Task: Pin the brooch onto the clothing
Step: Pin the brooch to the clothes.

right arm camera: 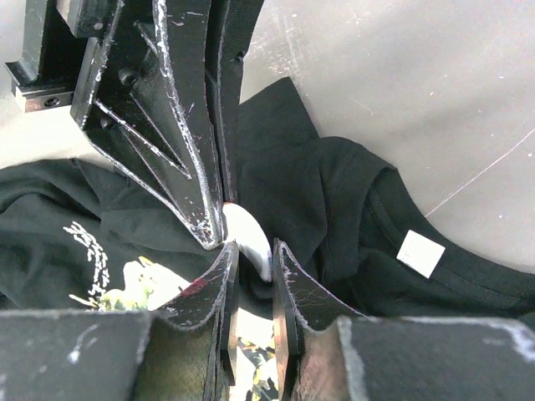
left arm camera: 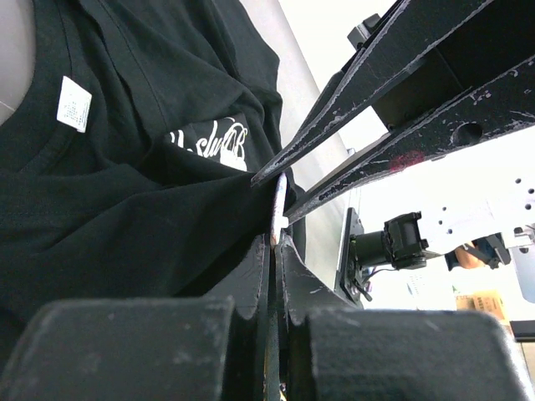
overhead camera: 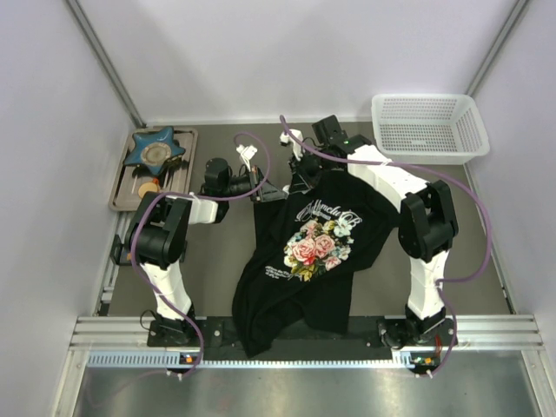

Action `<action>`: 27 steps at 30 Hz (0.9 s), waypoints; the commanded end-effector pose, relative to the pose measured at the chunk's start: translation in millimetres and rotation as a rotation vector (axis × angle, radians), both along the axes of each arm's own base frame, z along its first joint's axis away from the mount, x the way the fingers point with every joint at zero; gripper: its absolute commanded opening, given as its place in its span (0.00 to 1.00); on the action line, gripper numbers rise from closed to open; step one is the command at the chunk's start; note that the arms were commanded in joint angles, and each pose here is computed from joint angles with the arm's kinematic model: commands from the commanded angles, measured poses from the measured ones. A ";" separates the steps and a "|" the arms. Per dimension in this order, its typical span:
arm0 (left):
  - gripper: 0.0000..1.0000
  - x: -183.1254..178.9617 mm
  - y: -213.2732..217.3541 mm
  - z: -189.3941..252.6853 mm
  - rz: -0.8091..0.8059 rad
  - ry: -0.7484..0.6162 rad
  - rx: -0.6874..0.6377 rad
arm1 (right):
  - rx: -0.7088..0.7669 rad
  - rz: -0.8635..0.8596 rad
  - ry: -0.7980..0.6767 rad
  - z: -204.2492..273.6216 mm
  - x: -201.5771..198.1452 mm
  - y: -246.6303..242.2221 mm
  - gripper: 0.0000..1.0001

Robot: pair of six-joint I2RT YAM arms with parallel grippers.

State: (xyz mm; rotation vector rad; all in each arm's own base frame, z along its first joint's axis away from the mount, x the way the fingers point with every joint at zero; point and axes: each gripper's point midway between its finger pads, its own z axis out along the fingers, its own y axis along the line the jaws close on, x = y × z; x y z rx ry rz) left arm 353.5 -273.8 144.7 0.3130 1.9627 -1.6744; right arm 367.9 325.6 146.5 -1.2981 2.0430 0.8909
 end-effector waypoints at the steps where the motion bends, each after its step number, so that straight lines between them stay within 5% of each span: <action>1: 0.00 -20.9 -8.4 55.0 -0.097 -0.176 -0.068 | -0.036 -0.065 -0.107 1.5 24.2 2.3 0.02; 18: 0.00 -19.3 -0.1 47.0 -0.050 -0.133 -0.065 | 0.117 -0.154 -0.091 29.3 38.6 -11.8 0.00; 27: 0.00 -13.2 1.4 41.4 -0.035 -0.110 -0.055 | 0.199 -0.033 -0.076 39.7 17.4 -9.5 0.21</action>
